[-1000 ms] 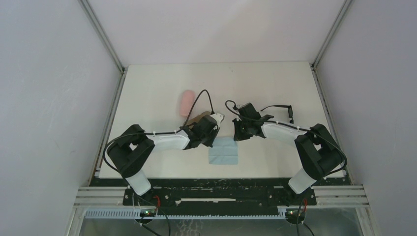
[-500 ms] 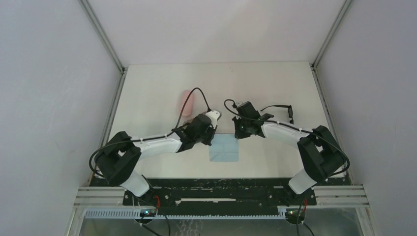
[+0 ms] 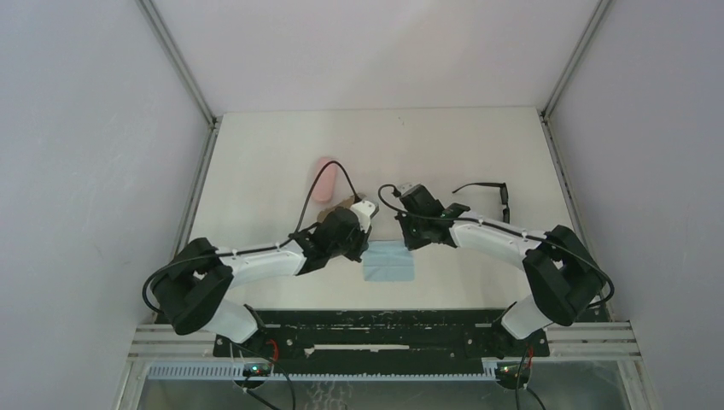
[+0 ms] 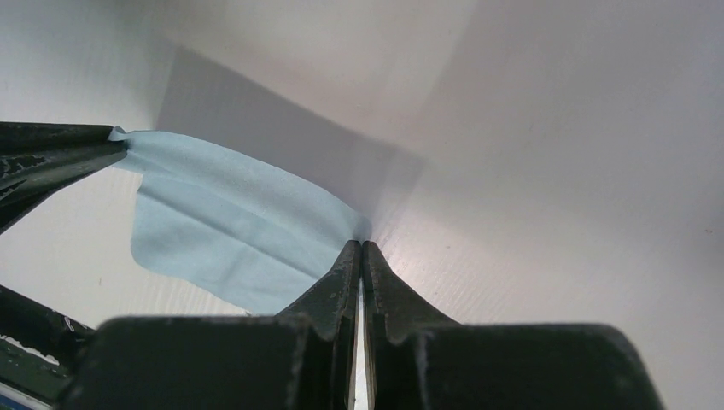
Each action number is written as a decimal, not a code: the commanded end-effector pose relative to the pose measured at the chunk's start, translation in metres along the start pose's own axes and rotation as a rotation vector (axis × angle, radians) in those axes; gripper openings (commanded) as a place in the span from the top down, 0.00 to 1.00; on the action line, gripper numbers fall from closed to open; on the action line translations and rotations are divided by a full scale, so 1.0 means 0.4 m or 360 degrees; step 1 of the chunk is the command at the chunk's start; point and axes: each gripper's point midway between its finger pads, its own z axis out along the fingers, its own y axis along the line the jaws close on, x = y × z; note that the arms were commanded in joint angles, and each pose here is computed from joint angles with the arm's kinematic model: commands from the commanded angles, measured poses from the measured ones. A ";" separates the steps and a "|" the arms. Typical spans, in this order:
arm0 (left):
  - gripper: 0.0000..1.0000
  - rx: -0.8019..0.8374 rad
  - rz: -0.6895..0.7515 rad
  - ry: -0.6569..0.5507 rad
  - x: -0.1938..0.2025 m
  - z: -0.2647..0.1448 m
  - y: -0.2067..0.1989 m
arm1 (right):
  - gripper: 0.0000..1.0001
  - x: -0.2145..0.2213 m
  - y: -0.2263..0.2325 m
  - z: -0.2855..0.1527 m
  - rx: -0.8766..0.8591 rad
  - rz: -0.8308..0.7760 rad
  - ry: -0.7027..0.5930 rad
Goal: Organize the sunglasses
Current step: Fold the glasses cleaning cloth at the center of the board, then adjust the sunglasses case at the center of the board, then pick up the glasses cleaning cloth from the center of the board.
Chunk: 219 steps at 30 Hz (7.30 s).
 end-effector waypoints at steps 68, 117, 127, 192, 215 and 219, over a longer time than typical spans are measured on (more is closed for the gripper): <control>0.52 0.0108 -0.0427 -0.0239 -0.016 -0.095 -0.025 | 0.59 0.046 -0.004 -0.066 -0.0025 0.0293 -0.0086; 0.43 -0.0511 -0.0605 -0.0095 -0.016 -0.056 0.192 | 0.82 0.121 0.005 0.037 -0.0109 0.0386 0.0198; 0.44 -0.0577 -0.0594 -0.0094 -0.039 -0.049 0.229 | 0.83 0.123 0.010 0.041 -0.0127 0.0382 0.0206; 0.97 -0.0132 -0.0371 0.0186 0.104 0.007 -0.031 | 0.96 0.102 -0.005 0.030 -0.0080 0.0367 0.0135; 1.00 -0.0100 -0.0370 0.0161 0.092 0.006 -0.040 | 0.70 0.124 -0.008 0.045 -0.0007 0.0300 0.0225; 1.00 -0.0098 -0.0367 0.0159 0.090 0.005 -0.040 | 0.72 0.131 0.001 0.049 -0.0017 0.0280 0.0257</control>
